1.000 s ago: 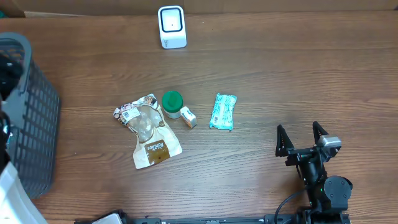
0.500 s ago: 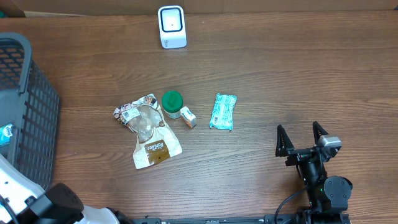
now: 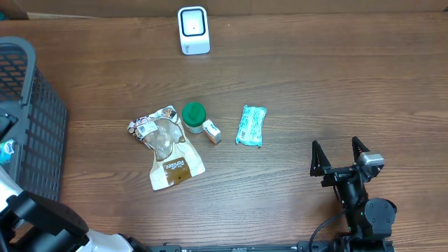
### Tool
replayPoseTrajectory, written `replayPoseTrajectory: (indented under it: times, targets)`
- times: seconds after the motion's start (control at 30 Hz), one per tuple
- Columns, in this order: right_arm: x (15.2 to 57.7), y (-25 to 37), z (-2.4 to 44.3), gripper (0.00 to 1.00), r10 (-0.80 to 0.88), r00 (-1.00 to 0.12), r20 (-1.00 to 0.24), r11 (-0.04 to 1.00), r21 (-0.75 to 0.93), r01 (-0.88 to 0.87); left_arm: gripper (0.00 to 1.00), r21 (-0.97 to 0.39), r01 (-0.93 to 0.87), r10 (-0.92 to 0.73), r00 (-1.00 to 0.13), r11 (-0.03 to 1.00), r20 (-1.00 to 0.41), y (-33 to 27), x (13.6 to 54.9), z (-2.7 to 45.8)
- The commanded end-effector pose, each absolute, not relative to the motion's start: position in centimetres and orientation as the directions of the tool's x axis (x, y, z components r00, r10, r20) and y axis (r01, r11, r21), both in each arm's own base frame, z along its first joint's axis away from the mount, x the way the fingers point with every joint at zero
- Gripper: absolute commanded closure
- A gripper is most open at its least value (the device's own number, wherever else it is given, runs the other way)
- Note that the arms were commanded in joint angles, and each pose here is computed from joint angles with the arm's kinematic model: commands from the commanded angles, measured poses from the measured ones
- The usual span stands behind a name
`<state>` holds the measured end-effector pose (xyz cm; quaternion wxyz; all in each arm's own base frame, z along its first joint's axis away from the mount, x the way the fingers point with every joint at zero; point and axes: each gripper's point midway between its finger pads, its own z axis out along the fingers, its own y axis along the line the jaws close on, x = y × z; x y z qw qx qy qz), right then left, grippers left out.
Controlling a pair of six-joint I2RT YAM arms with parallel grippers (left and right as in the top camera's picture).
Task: Scan the item barcode
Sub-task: 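Release the snack bag and move the left gripper back into the basket, then grasp the small blue Kleenex tissue pack in the basket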
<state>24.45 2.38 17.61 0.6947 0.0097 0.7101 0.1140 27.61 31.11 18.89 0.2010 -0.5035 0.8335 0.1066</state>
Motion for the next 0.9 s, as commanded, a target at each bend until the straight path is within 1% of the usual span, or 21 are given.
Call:
replayPoseTrajectory:
  times: [0.0, 0.13, 0.3, 0.43, 0.5, 0.63, 0.73, 0.87]
  targets:
    - [24.5, 2.4, 17.4, 0.0, 0.172, -0.033, -0.985, 0.974, 0.175, -0.146, 0.19, -0.015, -0.873, -0.794, -0.437, 0.488, -0.423, 31.5, 26.9, 16.7]
    - [24.5, 2.4, 17.4, 0.0, 0.172, -0.033, -0.985, 0.974, 0.175, -0.146, 0.18, 0.018, -0.837, -0.75, -0.499, 0.547, -0.433, 32.0, 27.1, 15.1]
    - [24.5, 2.4, 17.4, 0.0, 0.172, -0.033, -0.985, 0.974, 0.175, -0.146, 0.19, 0.045, -0.818, -0.728, -0.534, 0.573, -0.429, 32.2, 26.8, 13.2]
    - [24.5, 2.4, 17.4, 0.0, 0.172, -0.033, -0.985, 0.974, 0.175, -0.146, 0.21, 0.099, -0.829, -0.729, -0.536, 0.551, -0.425, 33.2, 25.6, 11.5]
    - [24.5, 2.4, 17.4, 0.0, 0.172, -0.033, -0.985, 0.974, 0.175, -0.146, 0.22, 0.112, -0.819, -0.719, -0.551, 0.562, -0.423, 33.9, 25.4, 10.6]
    - [24.5, 2.4, 17.4, 0.0, 0.172, -0.033, -0.985, 0.974, 0.175, -0.146, 0.23, 0.114, -0.817, -0.723, -0.557, 0.565, -0.41, 34.8, 25.4, 9.1]
    - [24.5, 2.4, 17.4, 0.0, 0.172, -0.033, -0.985, 0.974, 0.175, -0.146, 0.28, 0.119, -0.812, -0.726, -0.568, 0.572, -0.388, 35.2, 25.8, 7.0]
    - [24.5, 2.4, 17.4, 0.0, 0.172, -0.033, -0.985, 0.974, 0.175, -0.146, 0.29, 0.125, -0.8, -0.709, -0.582, 0.587, -0.399, 36.3, 26.8, 5.0]
